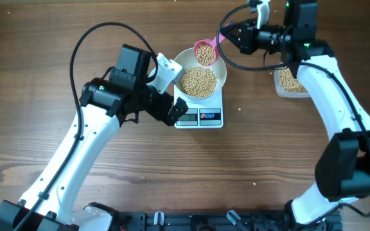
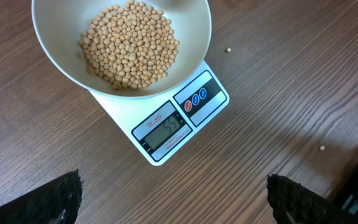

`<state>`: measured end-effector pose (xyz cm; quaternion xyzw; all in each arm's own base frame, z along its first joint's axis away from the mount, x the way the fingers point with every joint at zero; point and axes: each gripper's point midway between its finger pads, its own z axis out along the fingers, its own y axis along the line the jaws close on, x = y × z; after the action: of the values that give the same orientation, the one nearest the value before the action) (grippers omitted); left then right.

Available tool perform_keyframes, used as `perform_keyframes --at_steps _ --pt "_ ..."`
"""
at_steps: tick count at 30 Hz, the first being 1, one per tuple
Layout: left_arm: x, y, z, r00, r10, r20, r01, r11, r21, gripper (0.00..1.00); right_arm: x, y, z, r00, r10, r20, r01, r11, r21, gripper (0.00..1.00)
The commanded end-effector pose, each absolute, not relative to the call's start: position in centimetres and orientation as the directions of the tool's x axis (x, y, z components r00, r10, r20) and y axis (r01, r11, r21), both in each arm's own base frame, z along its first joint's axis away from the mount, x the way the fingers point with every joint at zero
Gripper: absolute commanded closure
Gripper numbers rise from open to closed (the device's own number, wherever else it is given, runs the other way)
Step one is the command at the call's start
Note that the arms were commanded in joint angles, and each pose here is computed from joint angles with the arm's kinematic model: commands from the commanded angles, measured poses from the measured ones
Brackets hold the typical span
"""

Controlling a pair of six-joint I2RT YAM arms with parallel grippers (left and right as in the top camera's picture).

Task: Scoop item into bowl and weigh 150g on scale
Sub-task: 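Carry the filled scoop with the right gripper over the white bowl, then tilt the scoop with the right gripper to pour soybeans into bowl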

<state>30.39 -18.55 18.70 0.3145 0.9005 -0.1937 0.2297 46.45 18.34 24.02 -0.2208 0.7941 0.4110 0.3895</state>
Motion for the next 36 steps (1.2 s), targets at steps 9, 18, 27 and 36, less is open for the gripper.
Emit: perform_keyframes --at_steps 9,18,27,36 --pt "30.4 -18.9 19.3 -0.676 0.484 -0.555 0.674 0.710 -0.202 0.00 44.5 20.2 25.2 -0.482 -0.212 -0.850 -0.713 0.659 0.240 0.96" --pt "30.4 -18.9 19.3 -0.677 0.484 -0.555 0.674 0.710 -0.202 0.00 43.7 21.2 25.2 -0.424 -0.351 -0.835 -0.682 0.731 0.039 0.96" --pt "30.4 -18.9 19.3 -0.676 0.484 -0.555 0.674 0.710 -0.202 0.00 43.0 22.8 24.1 -0.379 -0.491 -0.784 -0.651 0.744 -0.151 0.96" --pt "30.4 -18.9 19.3 -0.676 0.484 -0.555 0.674 0.710 -0.202 0.00 42.9 23.0 24.1 -0.377 -0.498 -0.781 -0.649 0.743 -0.161 0.96"
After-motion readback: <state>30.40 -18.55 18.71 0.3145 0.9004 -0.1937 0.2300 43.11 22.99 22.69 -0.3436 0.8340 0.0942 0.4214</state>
